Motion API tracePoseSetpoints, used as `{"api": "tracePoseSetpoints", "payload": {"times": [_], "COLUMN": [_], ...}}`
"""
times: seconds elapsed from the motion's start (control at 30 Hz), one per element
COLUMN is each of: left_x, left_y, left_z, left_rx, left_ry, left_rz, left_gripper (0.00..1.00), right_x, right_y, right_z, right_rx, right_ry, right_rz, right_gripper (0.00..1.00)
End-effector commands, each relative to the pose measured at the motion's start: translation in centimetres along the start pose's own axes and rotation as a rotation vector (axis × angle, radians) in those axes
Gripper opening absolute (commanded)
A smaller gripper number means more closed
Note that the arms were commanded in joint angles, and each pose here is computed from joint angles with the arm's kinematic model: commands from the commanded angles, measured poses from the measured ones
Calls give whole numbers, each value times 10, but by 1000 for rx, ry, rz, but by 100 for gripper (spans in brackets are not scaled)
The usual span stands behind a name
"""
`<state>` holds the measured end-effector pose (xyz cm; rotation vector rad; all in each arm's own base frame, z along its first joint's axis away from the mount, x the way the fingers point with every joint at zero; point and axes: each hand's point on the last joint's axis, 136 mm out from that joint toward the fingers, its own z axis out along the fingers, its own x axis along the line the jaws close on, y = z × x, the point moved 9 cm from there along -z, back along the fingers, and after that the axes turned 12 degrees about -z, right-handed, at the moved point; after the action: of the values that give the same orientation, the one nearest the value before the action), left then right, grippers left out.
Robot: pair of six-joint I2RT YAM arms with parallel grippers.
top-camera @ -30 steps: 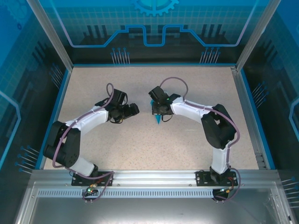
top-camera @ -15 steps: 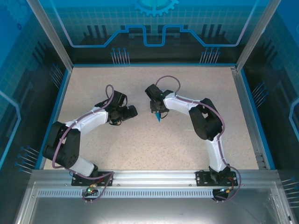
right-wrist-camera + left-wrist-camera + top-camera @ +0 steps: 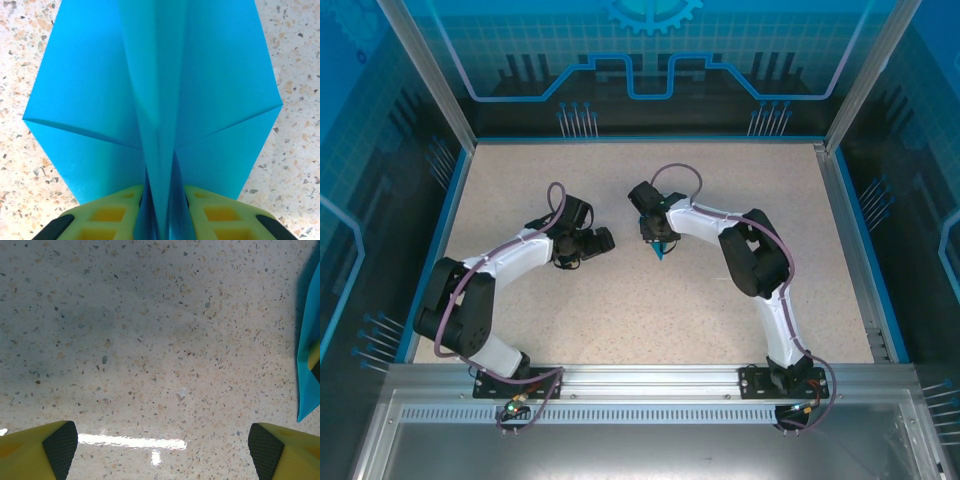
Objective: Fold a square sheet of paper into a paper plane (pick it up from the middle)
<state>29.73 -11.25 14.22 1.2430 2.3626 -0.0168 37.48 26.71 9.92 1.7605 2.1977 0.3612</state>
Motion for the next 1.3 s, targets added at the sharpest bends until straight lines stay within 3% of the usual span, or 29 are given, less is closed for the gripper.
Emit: {"api": "tracePoseSetpoints", "payload": {"times": [0.0,0.1,0.23,0.57,0.8,1.03,1.13,1.27], "left_x": [5,5,1,-6,-8,12,24,42], "left_y": [0,0,3,23,42,58,66,74], "left_z": [4,4,-3,-39,-68,-90,-87,-79], "left_rx": [21,24,5,-170,-353,-582,-612,-641], "left_ry": [26,28,20,57,52,83,88,114], "left_rz": [-7,-8,-9,4,65,84,135,188], "left_gripper": [92,92,92,93,99,98,98,98], "right_x": [-3,-4,-6,-31,-96,-185,-216,-246], "right_y": [-13,-10,7,28,13,-29,-52,-84], "right_z": [19,14,-21,-137,-183,-195,-184,-156], "right_rx": [78,70,-3,-216,-401,-473,-515,-543], "right_ry": [-17,-19,9,114,-26,-301,-410,-417], "right_rz": [13,15,18,53,110,213,231,220], "right_gripper": [26,27,33,75,99,100,99,99]}}
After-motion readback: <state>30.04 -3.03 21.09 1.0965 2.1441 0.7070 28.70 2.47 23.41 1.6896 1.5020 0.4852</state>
